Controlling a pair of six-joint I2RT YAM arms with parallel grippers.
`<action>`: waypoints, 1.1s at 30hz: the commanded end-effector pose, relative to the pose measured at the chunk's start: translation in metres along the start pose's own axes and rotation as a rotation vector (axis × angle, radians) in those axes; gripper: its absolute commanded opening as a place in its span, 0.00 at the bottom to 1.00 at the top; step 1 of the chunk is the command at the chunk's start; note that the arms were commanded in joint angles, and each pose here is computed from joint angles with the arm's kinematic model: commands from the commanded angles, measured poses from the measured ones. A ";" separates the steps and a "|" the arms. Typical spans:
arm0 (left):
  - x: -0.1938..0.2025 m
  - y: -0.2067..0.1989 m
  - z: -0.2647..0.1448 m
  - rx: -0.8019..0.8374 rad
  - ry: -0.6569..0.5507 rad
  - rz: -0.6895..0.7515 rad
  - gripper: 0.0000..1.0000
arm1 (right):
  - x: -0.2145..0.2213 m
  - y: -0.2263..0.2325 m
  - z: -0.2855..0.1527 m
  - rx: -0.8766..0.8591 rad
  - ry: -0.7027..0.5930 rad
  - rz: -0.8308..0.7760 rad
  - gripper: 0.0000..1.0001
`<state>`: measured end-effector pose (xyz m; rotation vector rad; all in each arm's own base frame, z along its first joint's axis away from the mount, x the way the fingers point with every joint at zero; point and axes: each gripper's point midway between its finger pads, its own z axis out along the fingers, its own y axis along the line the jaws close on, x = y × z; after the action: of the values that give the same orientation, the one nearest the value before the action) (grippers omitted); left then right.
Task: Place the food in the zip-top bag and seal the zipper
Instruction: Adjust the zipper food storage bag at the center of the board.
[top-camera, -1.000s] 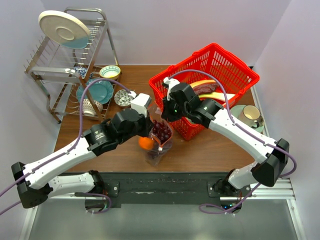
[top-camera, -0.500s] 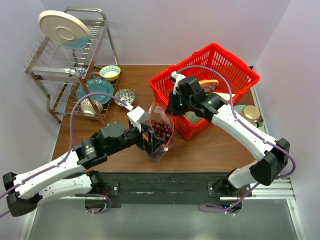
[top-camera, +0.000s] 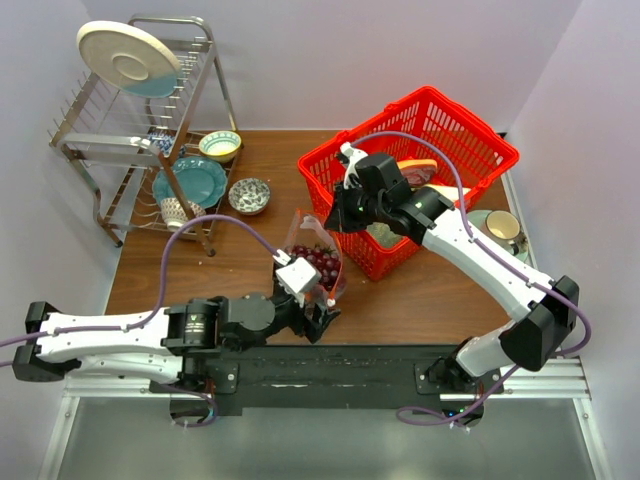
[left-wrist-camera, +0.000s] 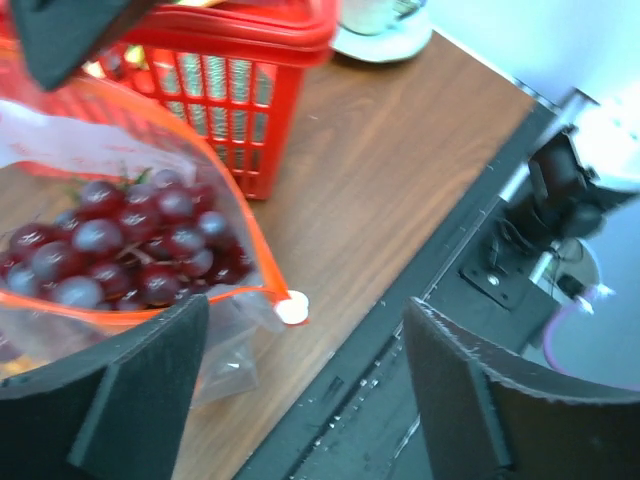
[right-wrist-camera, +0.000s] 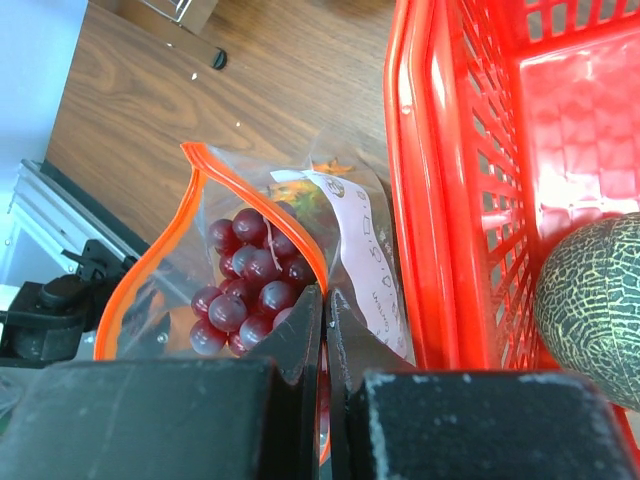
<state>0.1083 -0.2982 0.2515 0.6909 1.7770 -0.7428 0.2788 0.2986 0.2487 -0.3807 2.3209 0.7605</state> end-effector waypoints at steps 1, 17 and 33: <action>-0.014 0.006 -0.001 -0.105 -0.063 -0.114 0.76 | -0.014 0.008 -0.001 -0.042 -0.043 0.013 0.00; 0.004 0.053 -0.034 -0.456 -0.064 -0.363 0.80 | -0.013 0.010 0.000 -0.063 -0.036 0.017 0.00; -0.062 0.074 -0.026 -0.311 -0.173 -0.477 0.69 | -0.011 0.014 0.000 -0.088 -0.027 0.013 0.00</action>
<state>0.1570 -0.2235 0.2880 -0.0484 1.8799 -0.7339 0.2786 0.3031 0.2461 -0.3813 2.3342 0.8086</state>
